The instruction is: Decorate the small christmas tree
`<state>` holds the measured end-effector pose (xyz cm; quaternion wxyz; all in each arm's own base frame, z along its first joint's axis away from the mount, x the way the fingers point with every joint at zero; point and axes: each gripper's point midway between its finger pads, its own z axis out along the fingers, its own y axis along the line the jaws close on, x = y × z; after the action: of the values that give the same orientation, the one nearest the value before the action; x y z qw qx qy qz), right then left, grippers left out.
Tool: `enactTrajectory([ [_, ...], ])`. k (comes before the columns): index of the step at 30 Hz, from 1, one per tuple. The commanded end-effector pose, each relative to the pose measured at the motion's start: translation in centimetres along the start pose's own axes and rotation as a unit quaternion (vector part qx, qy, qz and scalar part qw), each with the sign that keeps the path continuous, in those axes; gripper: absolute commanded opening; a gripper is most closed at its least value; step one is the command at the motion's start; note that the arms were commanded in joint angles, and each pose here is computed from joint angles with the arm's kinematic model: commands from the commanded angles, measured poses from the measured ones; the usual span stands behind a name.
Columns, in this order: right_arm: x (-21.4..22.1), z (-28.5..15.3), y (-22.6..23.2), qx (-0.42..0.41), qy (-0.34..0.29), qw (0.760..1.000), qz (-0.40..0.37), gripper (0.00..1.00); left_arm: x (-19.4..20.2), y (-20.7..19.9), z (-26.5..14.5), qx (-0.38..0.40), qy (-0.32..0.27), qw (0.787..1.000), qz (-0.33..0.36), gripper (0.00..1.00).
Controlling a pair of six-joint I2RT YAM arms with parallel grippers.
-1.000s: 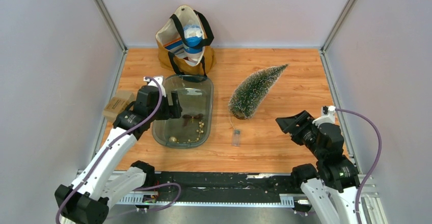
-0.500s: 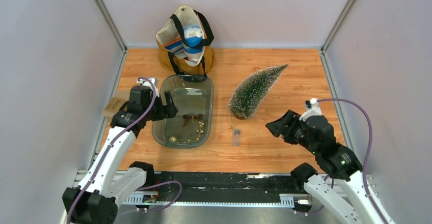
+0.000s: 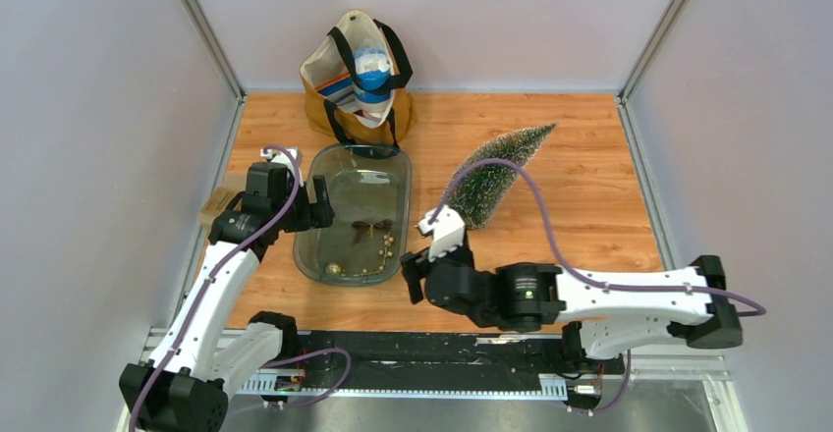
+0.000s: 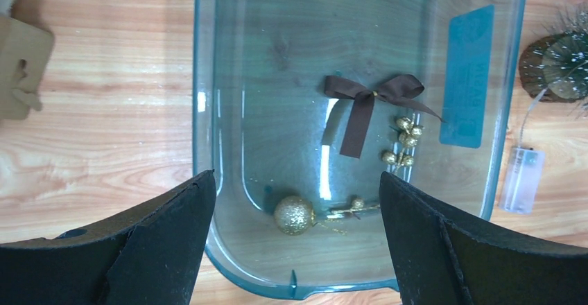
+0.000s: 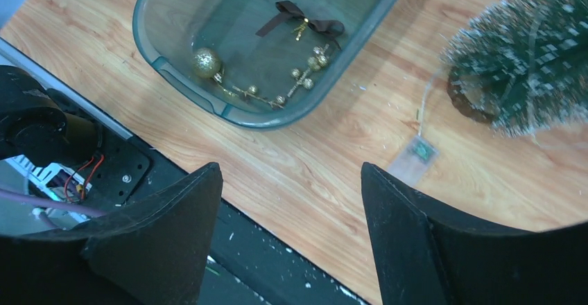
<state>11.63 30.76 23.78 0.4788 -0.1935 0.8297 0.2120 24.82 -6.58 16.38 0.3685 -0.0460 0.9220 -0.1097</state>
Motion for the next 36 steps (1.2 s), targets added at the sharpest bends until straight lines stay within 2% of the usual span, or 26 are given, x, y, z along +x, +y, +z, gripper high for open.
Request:
enactTrajectory([
  [1,-3.7,1.6,4.0,-0.023,-0.045,0.998,-0.028,0.77,-1.5,0.8,-1.1,-0.020,-0.012,0.999,0.028,0.95],
  [3,-3.6,2.5,5.5,-0.025,-0.037,0.999,-0.026,0.79,-1.6,1.3,-1.5,-0.033,-0.014,0.999,0.031,0.95],
  [8,-1.7,5.6,7.9,-0.054,0.045,0.998,0.001,0.80,-2.2,2.0,-2.3,-0.050,-0.022,0.996,0.064,0.95],
  [12,-0.4,8.8,6.9,-0.041,0.114,0.993,0.018,0.79,-1.9,2.0,-1.6,-0.046,-0.025,0.997,0.049,0.95],
  [14,-0.4,10.4,6.0,-0.033,0.127,0.991,0.035,0.79,-1.9,2.9,-1.8,-0.067,-0.023,0.996,0.046,0.95],
  [23,2.0,16.3,7.9,-0.095,0.201,0.975,0.017,0.75,-2.0,5.7,-2.2,-0.145,-0.031,0.988,0.032,0.95],
  [27,3.2,19.0,8.3,-0.117,0.229,0.966,0.014,0.72,-2.2,8.2,-3.0,-0.201,-0.039,0.979,-0.002,0.96],
  [32,4.2,20.7,10.3,-0.167,0.250,0.954,-0.023,0.72,-2.1,10.6,-2.7,-0.210,-0.026,0.975,-0.064,0.96],
  [36,4.9,22.1,11.2,-0.182,0.260,0.947,-0.040,0.73,-2.2,11.8,-2.8,-0.219,-0.025,0.972,-0.088,0.96],
])
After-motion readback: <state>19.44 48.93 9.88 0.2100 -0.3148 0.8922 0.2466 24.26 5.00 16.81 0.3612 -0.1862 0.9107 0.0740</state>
